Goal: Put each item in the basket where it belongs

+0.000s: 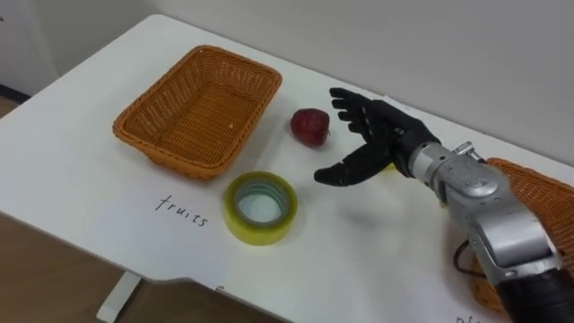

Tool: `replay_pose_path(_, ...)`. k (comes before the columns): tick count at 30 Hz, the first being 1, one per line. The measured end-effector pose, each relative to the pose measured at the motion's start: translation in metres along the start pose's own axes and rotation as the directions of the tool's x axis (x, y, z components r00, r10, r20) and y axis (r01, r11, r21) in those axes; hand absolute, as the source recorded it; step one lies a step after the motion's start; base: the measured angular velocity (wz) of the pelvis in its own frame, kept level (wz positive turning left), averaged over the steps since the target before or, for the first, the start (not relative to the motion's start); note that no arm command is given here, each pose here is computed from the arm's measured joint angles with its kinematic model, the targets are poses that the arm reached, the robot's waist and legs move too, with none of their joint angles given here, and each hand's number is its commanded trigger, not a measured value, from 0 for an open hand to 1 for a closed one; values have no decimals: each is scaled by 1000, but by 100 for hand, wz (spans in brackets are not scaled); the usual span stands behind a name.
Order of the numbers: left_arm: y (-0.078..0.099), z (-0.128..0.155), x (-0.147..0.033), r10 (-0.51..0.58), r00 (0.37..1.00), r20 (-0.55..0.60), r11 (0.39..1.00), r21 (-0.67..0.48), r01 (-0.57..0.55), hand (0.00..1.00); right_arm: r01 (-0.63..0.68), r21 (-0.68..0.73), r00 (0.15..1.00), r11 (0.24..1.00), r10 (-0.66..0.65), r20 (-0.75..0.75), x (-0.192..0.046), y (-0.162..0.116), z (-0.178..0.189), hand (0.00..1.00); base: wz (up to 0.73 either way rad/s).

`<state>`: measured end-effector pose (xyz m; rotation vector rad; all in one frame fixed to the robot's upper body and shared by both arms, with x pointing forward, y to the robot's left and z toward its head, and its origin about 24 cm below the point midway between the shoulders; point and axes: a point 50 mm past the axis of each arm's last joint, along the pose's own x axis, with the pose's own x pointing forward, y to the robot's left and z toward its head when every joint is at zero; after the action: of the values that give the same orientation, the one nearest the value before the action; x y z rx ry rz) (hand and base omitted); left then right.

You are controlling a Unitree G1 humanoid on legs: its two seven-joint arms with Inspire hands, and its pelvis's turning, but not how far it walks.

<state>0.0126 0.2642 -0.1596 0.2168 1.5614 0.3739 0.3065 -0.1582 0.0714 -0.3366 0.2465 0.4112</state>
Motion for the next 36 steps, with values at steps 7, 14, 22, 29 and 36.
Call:
replay_pose_path(7, -1, -2, 0, -7, 1000, -12, 1000, 1, 7, 0, -37, -7, 999, 999, 36, -41, 4, 10, -8, 0, 3)
replay_pose_path(14, -1, -4, 1, -12, 1000, -22, 1000, 4, 12, 0, -72, -57, 996, 996, 69, -60, 7, 21, -10, 0, 1)
replay_pose_path(22, -1, -5, 0, 3, 1000, -27, 1000, 11, -3, 0, -148, -44, 986, 988, 144, -81, 13, 42, -15, 0, 6)
replay_pose_path(29, -1, -5, 0, 7, 999, -33, 1000, 12, -7, 0, -159, -20, 978, 987, 154, -140, 15, 43, -28, 0, 1)
replay_pose_path(36, 0, -7, 0, 8, 999, -50, 1000, 14, -7, 0, -157, -20, 978, 987, 152, -141, 15, 43, -27, 0, 0)
